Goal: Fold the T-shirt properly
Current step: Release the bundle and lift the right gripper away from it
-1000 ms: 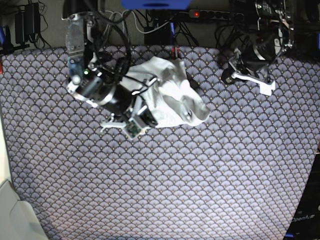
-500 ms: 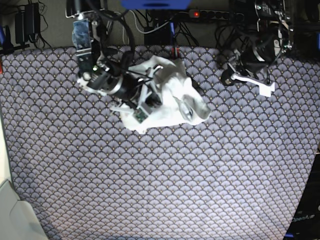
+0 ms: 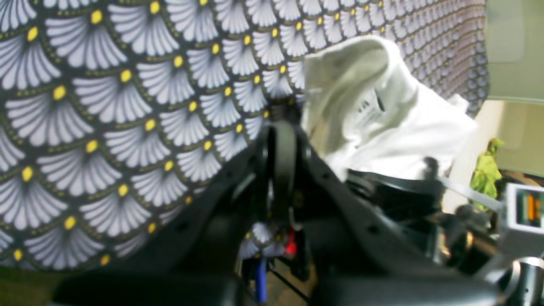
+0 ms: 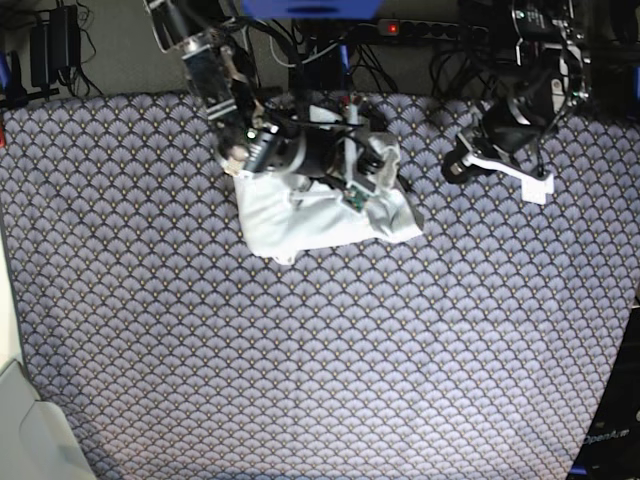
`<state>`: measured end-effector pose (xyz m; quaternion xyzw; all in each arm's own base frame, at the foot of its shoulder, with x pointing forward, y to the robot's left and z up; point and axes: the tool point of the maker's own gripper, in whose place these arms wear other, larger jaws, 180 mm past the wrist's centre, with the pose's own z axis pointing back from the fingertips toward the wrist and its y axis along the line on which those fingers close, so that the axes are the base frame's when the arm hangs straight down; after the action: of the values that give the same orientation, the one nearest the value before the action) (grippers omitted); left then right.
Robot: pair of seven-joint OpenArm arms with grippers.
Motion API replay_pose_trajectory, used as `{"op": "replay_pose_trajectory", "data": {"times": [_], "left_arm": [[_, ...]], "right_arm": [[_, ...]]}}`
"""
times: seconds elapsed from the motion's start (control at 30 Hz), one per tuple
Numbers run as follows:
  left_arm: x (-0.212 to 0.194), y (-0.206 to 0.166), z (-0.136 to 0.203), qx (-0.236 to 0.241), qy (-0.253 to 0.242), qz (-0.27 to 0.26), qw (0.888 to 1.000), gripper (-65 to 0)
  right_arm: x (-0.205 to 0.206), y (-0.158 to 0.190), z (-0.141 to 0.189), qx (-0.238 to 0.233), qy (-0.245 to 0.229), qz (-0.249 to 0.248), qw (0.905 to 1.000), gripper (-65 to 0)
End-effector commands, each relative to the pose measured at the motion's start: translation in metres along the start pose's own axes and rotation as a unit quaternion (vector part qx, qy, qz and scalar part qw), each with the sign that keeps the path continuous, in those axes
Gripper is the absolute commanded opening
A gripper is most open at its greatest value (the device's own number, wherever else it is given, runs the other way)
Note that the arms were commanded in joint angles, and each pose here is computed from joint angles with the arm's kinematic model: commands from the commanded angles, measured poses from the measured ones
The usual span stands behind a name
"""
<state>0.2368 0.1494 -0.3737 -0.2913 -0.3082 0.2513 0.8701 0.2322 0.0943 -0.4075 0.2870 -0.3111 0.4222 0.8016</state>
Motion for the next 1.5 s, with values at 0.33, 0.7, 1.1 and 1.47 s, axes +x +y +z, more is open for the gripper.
{"op": "replay_pose_trajectory", "data": {"times": [0.33,0.7,1.1,1.47], "left_arm": [[0.012,-0.025,0.009,-0.033,-0.02,-0.019,0.999,-64.7],[-0.004,-0.039,0.0,-0.049,0.002,-0.028,0.998,-64.7],[-0.013,-0.045,-0.015,-0.06,0.021,-0.017,0.998,-64.6],[-0.007,-0.052,-0.015,-0.069,0.014,-0.022,0.997,-57.5]], "right_arm": [[0.049,-0.012,0.032,-0.033,-0.083,0.055,0.9945,-65.0],[0.047,-0.079,0.066,-0.11,-0.08,0.054,0.9892,-65.0],[-0.015,-0.151,0.092,-0.172,-0.017,-0.013,0.9848,-65.0],[-0.022,-0.113,0.097,-0.161,-0.023,0.0,0.9866,-65.0]]}}
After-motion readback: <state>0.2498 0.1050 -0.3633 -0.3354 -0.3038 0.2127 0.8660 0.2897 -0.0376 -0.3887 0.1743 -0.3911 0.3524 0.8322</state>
